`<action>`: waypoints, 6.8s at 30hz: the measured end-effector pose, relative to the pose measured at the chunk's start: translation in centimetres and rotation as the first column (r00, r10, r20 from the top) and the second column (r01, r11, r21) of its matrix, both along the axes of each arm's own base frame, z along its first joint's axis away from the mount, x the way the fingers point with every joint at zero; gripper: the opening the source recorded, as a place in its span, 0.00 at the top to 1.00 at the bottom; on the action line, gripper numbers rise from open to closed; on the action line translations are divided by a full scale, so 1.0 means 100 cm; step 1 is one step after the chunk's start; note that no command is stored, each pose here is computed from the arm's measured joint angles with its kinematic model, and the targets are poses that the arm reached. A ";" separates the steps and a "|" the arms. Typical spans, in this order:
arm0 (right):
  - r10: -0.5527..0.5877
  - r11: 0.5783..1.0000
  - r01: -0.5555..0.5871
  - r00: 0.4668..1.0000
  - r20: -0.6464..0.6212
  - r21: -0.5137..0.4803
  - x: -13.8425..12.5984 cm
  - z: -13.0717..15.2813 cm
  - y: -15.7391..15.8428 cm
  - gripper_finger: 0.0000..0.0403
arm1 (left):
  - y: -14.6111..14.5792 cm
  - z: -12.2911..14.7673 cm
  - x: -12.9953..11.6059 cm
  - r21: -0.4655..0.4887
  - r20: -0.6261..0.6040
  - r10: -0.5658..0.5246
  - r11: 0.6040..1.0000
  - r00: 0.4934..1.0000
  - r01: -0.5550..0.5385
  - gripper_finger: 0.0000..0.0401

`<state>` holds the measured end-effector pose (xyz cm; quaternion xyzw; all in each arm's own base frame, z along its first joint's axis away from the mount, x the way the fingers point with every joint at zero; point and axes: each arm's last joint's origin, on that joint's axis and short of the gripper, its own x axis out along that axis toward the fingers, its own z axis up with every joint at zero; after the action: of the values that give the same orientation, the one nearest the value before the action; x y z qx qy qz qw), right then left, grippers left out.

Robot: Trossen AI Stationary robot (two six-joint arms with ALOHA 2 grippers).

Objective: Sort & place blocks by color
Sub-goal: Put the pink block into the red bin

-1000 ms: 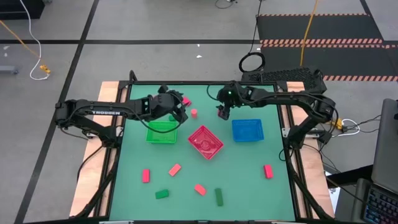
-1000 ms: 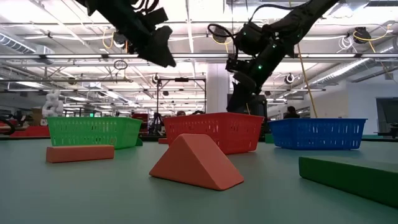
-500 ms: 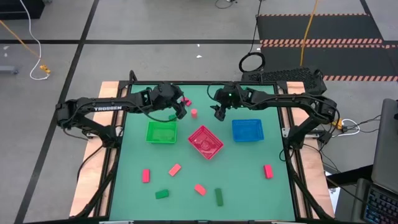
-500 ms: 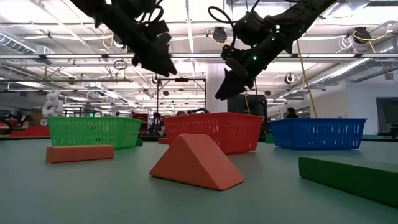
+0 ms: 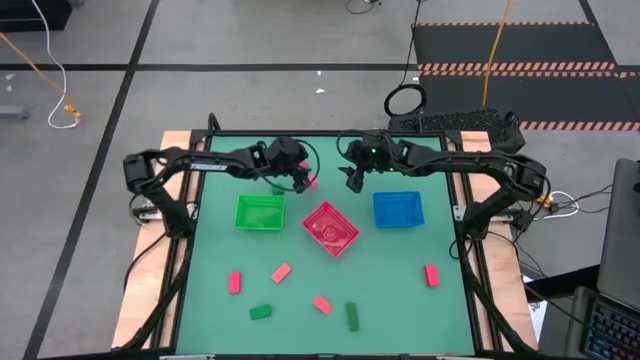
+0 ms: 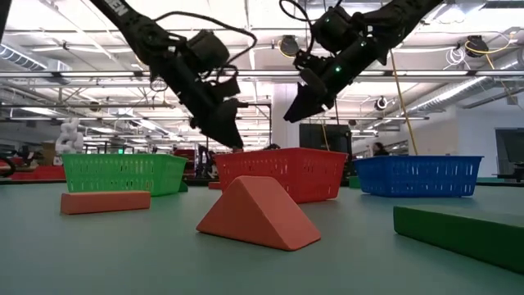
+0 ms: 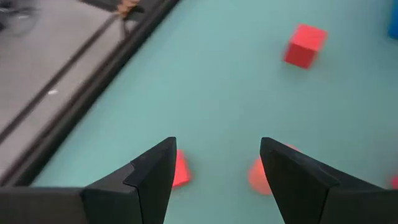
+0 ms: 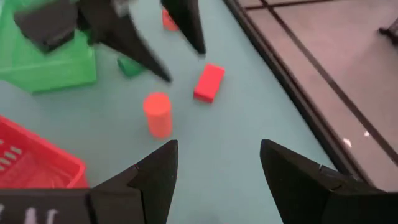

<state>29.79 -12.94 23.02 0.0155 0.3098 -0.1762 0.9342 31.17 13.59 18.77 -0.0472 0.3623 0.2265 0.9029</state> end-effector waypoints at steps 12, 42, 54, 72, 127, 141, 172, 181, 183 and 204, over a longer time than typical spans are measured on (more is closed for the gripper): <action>0.007 1.000 -0.007 1.000 0.018 -0.022 -0.002 0.007 0.001 0.45 | -0.006 -0.020 0.014 -0.021 0.002 -0.081 0.997 0.997 0.081 0.42; 0.007 1.000 -0.006 1.000 0.018 -0.026 -0.003 0.007 0.000 0.45 | -0.003 -0.054 0.021 -0.046 -0.052 0.006 0.999 0.999 -0.008 0.42; 0.015 0.999 -0.014 1.000 0.015 -0.038 -0.002 0.007 0.000 0.45 | 0.002 -0.053 0.017 -0.129 -0.039 -0.044 0.991 0.998 0.038 0.68; 0.025 0.998 -0.025 1.000 0.007 -0.052 -0.003 0.007 0.000 0.45 | -0.089 0.069 0.006 -0.015 0.313 -0.317 0.941 0.895 0.338 0.68; 0.079 0.997 -0.079 0.996 0.033 0.010 -0.002 0.007 0.003 0.45 | -0.274 0.017 -0.032 -0.441 -0.173 0.080 0.885 0.982 -0.150 0.28; 0.074 0.992 -0.072 0.997 -0.015 0.108 -0.003 0.003 0.018 0.45 | -0.283 -0.045 -0.026 -0.364 -0.394 0.180 0.870 0.901 -0.332 0.28; 0.114 0.992 -0.109 0.991 -0.067 0.068 -0.007 0.002 0.019 0.45 | -0.236 0.037 0.007 -0.396 -0.190 -0.013 0.916 0.982 -0.065 0.69; 0.088 0.994 -0.088 0.996 0.003 0.061 -0.021 0.027 0.023 0.45 | -0.179 0.102 0.021 -0.138 0.019 -0.024 0.990 1.000 0.026 0.68; 0.080 0.995 -0.082 0.996 0.024 0.063 -0.026 0.034 0.025 0.45 | -0.168 0.103 0.025 -0.111 0.031 -0.022 0.993 0.999 0.025 0.68; -0.136 0.988 0.152 0.948 0.289 -0.034 -0.084 0.054 0.041 0.45 | -0.138 -0.011 0.089 -0.186 -0.127 -0.021 0.983 0.992 -0.003 0.61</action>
<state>21.41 -8.80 28.44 0.0374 0.1645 -0.2486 0.9538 40.07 -0.21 17.66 -0.1149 0.4394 0.1900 0.8704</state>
